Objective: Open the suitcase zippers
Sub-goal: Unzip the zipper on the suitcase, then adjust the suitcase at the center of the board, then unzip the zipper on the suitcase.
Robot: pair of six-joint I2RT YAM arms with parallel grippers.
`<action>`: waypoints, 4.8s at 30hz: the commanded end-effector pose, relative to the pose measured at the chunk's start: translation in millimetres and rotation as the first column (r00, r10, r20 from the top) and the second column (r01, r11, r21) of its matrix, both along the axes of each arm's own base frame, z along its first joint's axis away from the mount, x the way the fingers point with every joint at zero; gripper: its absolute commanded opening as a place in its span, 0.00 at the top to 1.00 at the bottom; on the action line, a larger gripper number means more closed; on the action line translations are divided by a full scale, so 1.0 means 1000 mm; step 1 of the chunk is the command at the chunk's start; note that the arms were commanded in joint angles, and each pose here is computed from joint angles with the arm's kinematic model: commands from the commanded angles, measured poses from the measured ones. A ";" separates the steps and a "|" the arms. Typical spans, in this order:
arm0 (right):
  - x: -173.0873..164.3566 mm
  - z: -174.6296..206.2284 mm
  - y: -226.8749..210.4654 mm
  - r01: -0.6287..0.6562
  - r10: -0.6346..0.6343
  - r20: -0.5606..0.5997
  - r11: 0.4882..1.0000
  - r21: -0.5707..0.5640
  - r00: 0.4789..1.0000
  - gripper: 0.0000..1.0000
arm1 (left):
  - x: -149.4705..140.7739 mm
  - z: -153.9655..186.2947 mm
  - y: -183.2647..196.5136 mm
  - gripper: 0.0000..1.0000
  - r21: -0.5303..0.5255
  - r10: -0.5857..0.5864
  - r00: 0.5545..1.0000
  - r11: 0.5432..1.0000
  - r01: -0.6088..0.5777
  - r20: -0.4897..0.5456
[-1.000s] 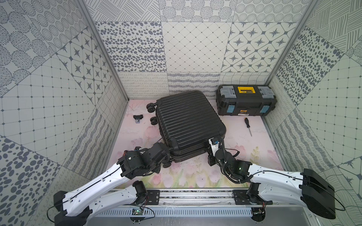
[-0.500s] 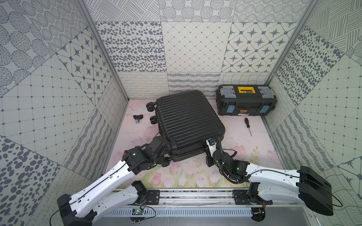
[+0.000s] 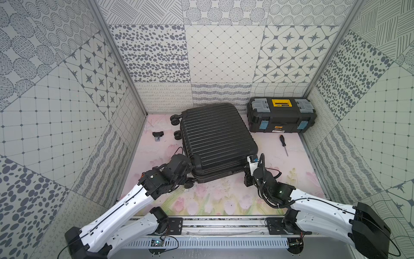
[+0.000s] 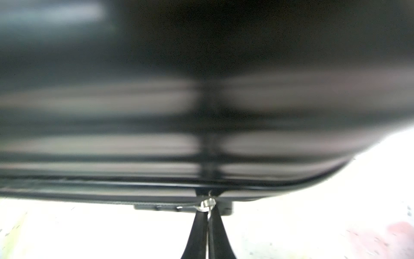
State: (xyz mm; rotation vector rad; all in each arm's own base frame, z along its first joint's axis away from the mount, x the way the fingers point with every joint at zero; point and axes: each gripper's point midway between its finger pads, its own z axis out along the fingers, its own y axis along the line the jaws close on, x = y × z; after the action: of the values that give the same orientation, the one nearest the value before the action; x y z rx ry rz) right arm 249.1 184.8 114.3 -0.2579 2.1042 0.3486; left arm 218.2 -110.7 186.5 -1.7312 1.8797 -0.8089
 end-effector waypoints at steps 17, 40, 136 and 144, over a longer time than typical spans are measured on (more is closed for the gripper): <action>0.052 0.028 -0.072 0.165 -0.182 0.115 0.976 0.144 0.976 1.00 | -0.026 -0.019 0.056 0.87 0.201 0.007 0.993 0.980 0.017 -0.116; -0.033 0.044 0.083 -0.525 0.503 0.294 0.851 -0.007 0.813 1.00 | 0.080 0.119 0.127 0.15 0.772 -0.239 0.884 0.430 0.468 -0.403; -0.073 0.032 0.112 -0.545 0.488 0.287 0.820 0.173 0.825 1.00 | -0.033 0.068 -0.126 0.27 0.559 -0.798 0.143 -0.269 0.784 -0.585; -0.095 0.018 0.135 -0.562 0.525 0.241 0.817 0.125 0.816 1.00 | -0.023 0.029 -0.115 0.26 0.476 -0.740 0.177 -0.213 0.853 -0.648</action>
State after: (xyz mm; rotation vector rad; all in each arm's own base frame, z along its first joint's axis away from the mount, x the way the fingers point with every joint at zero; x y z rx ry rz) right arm 144.5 312.7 114.1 -0.8271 1.7920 0.8390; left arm 197.2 -260.2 237.0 0.4160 2.6504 -0.1891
